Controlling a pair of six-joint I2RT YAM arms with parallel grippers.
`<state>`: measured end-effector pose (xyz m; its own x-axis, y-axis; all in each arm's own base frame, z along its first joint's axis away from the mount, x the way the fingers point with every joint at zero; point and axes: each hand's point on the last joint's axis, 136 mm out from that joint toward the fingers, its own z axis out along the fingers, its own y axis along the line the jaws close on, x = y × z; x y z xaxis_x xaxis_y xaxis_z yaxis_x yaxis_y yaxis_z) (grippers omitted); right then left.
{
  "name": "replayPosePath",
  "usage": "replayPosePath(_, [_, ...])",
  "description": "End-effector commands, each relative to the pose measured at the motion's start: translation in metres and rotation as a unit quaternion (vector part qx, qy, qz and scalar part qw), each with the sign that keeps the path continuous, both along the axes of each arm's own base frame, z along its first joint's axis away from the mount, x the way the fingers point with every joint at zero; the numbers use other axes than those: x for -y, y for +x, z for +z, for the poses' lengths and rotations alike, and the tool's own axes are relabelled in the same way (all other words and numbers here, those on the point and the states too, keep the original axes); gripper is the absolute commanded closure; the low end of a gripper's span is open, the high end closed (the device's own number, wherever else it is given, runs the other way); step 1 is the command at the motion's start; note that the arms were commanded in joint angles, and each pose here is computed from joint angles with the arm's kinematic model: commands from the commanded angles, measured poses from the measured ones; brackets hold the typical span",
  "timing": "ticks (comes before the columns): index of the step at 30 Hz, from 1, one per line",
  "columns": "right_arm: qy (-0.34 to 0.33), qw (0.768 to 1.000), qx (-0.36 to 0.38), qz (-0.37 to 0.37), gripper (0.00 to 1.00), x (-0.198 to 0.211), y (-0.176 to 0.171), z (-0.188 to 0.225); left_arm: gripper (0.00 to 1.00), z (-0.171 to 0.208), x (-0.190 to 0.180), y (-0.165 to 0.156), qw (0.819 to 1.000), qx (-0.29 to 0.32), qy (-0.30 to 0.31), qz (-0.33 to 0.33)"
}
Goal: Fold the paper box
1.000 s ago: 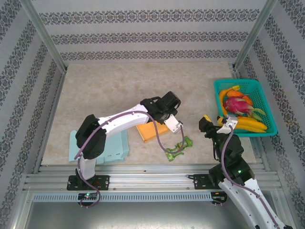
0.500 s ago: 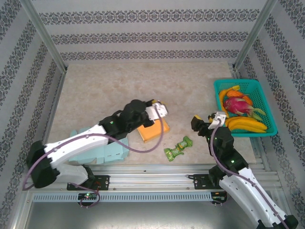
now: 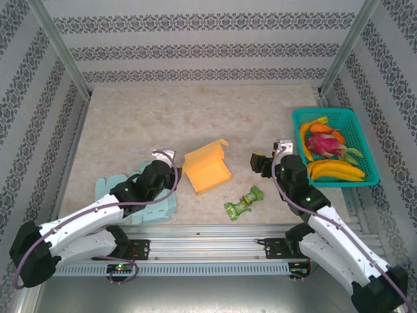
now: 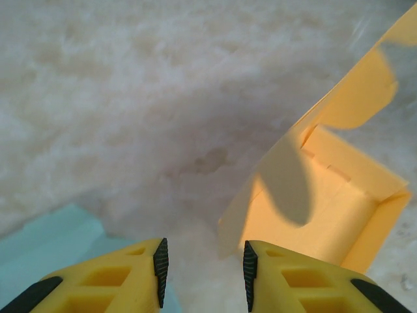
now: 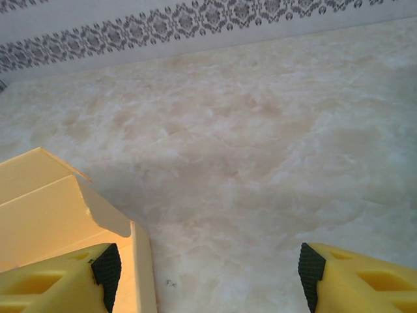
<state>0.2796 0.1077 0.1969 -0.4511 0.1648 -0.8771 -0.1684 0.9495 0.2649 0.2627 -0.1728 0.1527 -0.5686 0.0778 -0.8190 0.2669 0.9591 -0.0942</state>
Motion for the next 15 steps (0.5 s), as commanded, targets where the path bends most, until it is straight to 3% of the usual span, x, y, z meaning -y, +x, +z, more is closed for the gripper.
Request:
replayPosePath(1, [-0.015,1.000,0.001,0.012,0.26,-0.008,0.014,0.009,0.62,-0.007,0.007,0.000,0.998,-0.019,-0.053,0.007])
replayPosePath(9, [-0.046,0.998,-0.044,0.017,0.25,-0.023,0.056,-0.011,0.61,-0.036,0.001,0.008,0.998,-0.020,-0.044,0.027])
replayPosePath(15, [0.000,0.995,-0.083,0.048,0.25,-0.043,0.093,-0.030,0.60,-0.040,0.024,0.009,0.996,-0.024,-0.081,-0.025])
